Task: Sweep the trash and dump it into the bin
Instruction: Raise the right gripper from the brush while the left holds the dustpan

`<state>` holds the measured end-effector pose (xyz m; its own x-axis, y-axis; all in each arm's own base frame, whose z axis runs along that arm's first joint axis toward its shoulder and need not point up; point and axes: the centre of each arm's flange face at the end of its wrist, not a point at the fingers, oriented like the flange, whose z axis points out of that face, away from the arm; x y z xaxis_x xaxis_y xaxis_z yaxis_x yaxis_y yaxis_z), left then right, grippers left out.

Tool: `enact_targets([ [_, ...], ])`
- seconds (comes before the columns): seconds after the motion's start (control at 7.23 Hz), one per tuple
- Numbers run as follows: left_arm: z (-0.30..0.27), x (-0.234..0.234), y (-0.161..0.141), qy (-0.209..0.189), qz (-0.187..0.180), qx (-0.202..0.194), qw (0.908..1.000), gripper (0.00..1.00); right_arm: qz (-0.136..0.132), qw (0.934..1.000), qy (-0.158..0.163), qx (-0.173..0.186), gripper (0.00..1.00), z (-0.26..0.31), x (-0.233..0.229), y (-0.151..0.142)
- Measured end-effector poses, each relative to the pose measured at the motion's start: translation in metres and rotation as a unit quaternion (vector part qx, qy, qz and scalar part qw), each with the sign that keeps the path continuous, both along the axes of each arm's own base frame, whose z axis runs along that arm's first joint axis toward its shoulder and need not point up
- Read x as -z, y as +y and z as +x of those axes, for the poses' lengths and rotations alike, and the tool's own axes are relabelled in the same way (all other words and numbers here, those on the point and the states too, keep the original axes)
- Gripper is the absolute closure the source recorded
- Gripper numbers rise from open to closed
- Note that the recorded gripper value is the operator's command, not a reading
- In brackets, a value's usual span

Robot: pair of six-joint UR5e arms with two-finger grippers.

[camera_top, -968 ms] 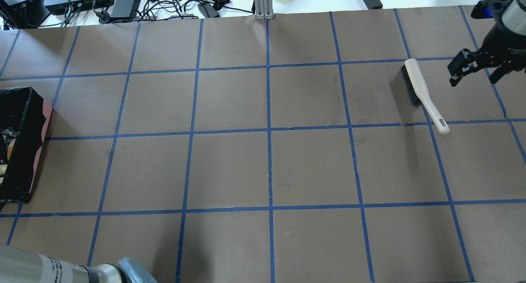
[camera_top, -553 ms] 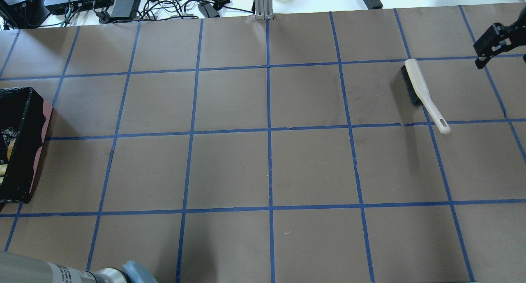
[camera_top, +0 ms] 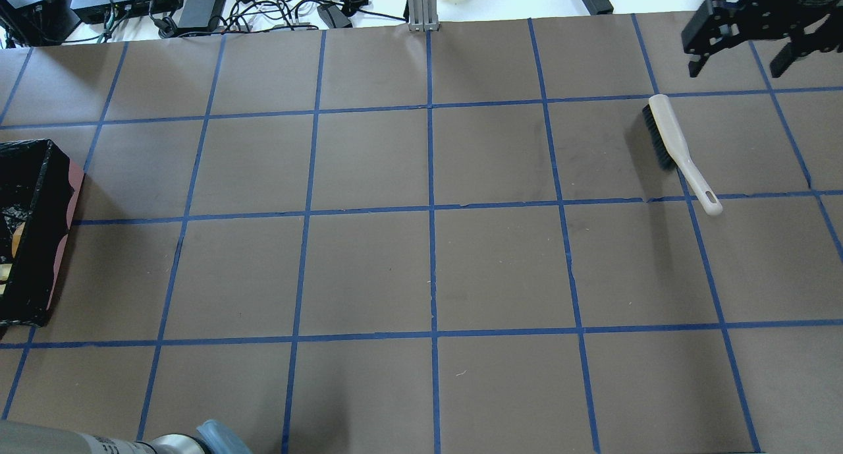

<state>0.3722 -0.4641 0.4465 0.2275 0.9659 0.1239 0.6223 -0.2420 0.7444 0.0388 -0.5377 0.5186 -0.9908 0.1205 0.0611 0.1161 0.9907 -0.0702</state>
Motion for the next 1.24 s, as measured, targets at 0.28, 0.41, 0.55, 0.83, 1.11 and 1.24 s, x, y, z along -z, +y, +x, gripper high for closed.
enact_targets([
  [0.28,-0.013,0.002,0.006,-0.019,-0.011,0.0,0.9998,1.0,-0.013,0.9997,-0.013,-0.016,0.0,0.053,-0.011,0.015],
  [0.41,-0.021,0.004,0.011,-0.031,-0.02,0.0,0.9993,1.0,-0.019,0.9991,-0.025,-0.027,0.0,0.062,-0.015,0.025],
  [0.55,-0.026,0.005,0.015,-0.038,-0.025,0.0,0.999,1.0,-0.019,0.9989,-0.03,-0.032,0.0,0.066,-0.012,0.03],
  [0.83,-0.03,0.0,0.015,-0.026,-0.025,0.017,0.9992,1.0,-0.013,0.9989,-0.031,-0.032,0.0,0.067,-0.006,0.032],
  [1.11,-0.028,-0.019,0.001,0.06,-0.01,0.056,0.9966,1.0,-0.013,0.9988,-0.031,-0.034,0.0,0.067,-0.006,0.034],
  [1.24,-0.027,-0.034,-0.008,0.131,-0.004,0.065,0.9892,1.0,-0.013,0.9988,-0.032,-0.036,0.0,0.068,-0.008,0.036],
])
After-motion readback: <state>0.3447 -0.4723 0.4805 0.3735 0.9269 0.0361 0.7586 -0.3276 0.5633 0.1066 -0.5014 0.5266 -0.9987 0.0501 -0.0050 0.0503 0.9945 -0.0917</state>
